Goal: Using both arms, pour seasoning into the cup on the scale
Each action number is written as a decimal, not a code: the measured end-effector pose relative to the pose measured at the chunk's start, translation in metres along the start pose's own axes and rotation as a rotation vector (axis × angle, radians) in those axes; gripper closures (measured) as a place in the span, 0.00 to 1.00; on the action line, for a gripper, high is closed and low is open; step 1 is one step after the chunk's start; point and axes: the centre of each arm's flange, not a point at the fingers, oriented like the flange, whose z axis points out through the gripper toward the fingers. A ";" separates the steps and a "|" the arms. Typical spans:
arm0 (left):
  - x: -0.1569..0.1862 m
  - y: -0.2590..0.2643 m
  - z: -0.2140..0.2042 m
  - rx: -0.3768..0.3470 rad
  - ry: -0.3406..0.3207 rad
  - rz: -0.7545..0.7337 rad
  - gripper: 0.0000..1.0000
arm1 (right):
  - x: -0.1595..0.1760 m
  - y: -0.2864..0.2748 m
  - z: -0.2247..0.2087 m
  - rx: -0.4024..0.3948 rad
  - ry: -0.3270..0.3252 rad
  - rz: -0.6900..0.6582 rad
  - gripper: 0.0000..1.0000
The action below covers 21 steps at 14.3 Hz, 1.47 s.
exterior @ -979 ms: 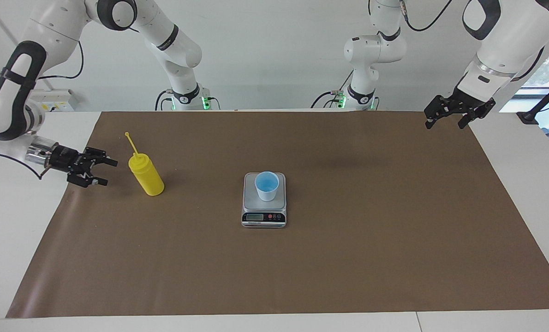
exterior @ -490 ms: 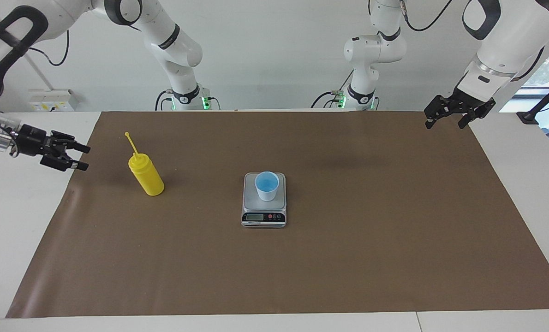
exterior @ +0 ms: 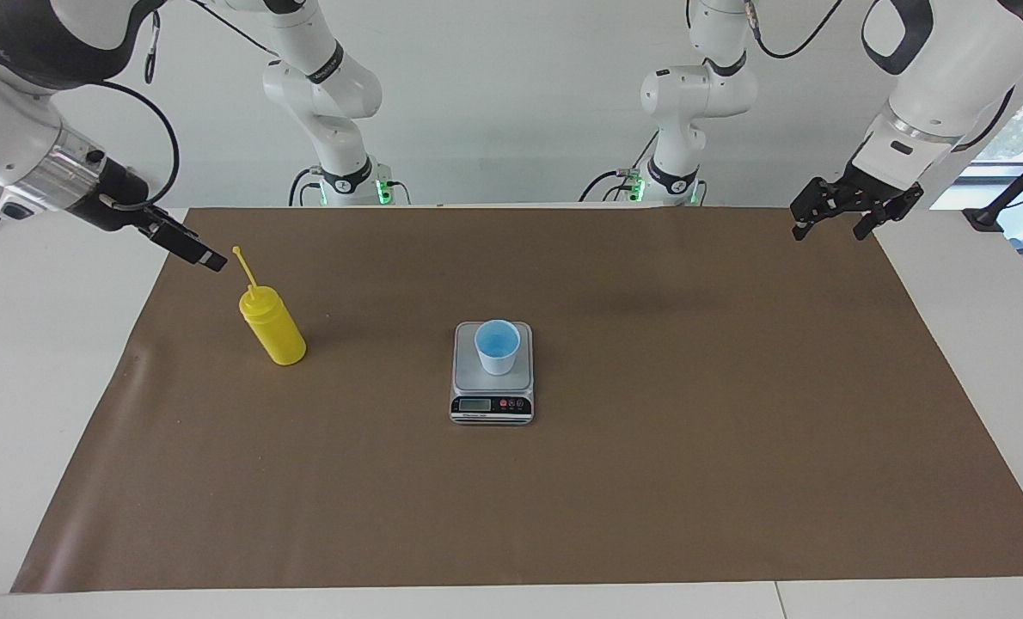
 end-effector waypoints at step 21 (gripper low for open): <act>0.000 0.000 0.000 0.000 0.000 0.000 0.00 | -0.075 -0.040 0.013 -0.270 0.196 -0.413 0.00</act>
